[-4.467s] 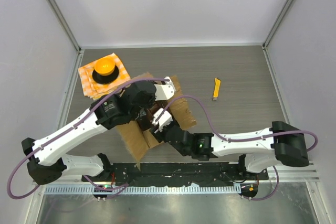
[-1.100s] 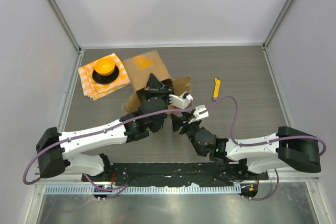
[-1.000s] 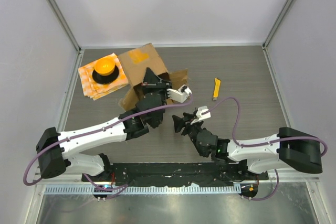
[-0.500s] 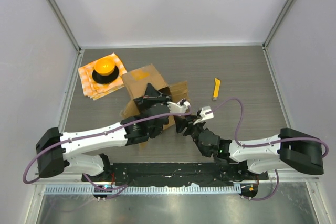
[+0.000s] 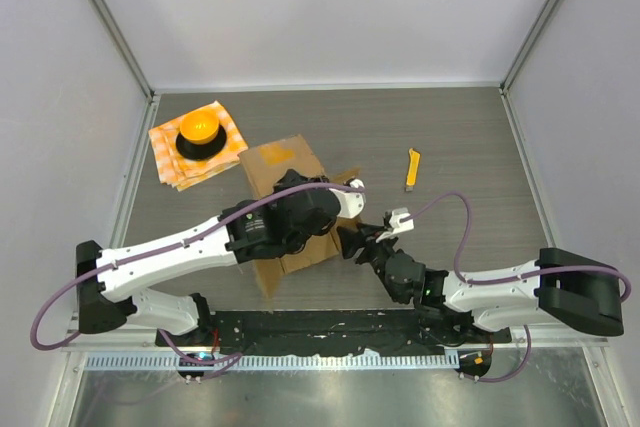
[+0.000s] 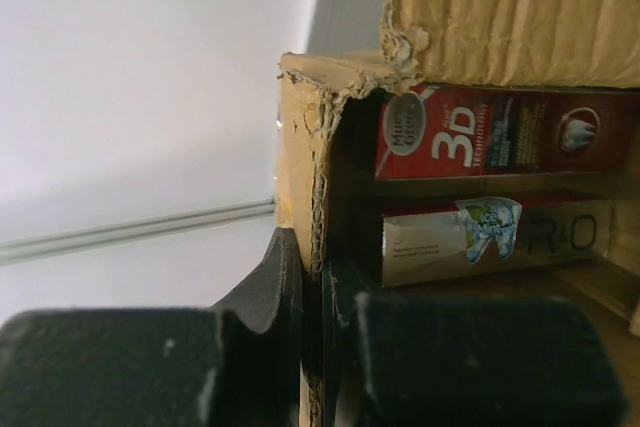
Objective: Unpack the express box
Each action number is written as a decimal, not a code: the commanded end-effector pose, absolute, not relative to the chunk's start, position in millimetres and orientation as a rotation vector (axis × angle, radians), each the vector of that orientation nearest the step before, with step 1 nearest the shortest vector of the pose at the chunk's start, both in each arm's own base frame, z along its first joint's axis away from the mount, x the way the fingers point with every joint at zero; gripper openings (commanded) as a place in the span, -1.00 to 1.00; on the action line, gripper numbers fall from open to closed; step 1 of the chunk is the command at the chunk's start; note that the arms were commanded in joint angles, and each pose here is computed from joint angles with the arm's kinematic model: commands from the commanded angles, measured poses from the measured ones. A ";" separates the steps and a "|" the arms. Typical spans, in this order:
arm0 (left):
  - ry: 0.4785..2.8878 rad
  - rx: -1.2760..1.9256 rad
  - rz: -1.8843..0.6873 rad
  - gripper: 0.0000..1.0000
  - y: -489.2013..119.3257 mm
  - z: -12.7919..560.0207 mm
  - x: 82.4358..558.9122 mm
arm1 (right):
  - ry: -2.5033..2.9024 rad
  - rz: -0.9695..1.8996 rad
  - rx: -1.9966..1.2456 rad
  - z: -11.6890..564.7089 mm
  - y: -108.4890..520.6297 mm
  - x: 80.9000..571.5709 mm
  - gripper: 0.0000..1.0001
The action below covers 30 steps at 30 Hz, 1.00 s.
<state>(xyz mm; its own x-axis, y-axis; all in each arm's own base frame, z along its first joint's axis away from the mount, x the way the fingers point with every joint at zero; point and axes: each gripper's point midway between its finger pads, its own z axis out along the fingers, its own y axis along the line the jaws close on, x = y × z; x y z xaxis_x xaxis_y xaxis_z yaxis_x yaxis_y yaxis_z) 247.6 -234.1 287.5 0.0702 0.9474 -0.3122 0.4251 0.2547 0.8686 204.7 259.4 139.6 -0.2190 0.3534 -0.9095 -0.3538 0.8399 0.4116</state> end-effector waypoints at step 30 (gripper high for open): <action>1.818 1.739 -0.114 -0.50 -264.4 262.7 143.0 | 1.710 0.487 -0.008 124.7 241.2 187.6 -0.02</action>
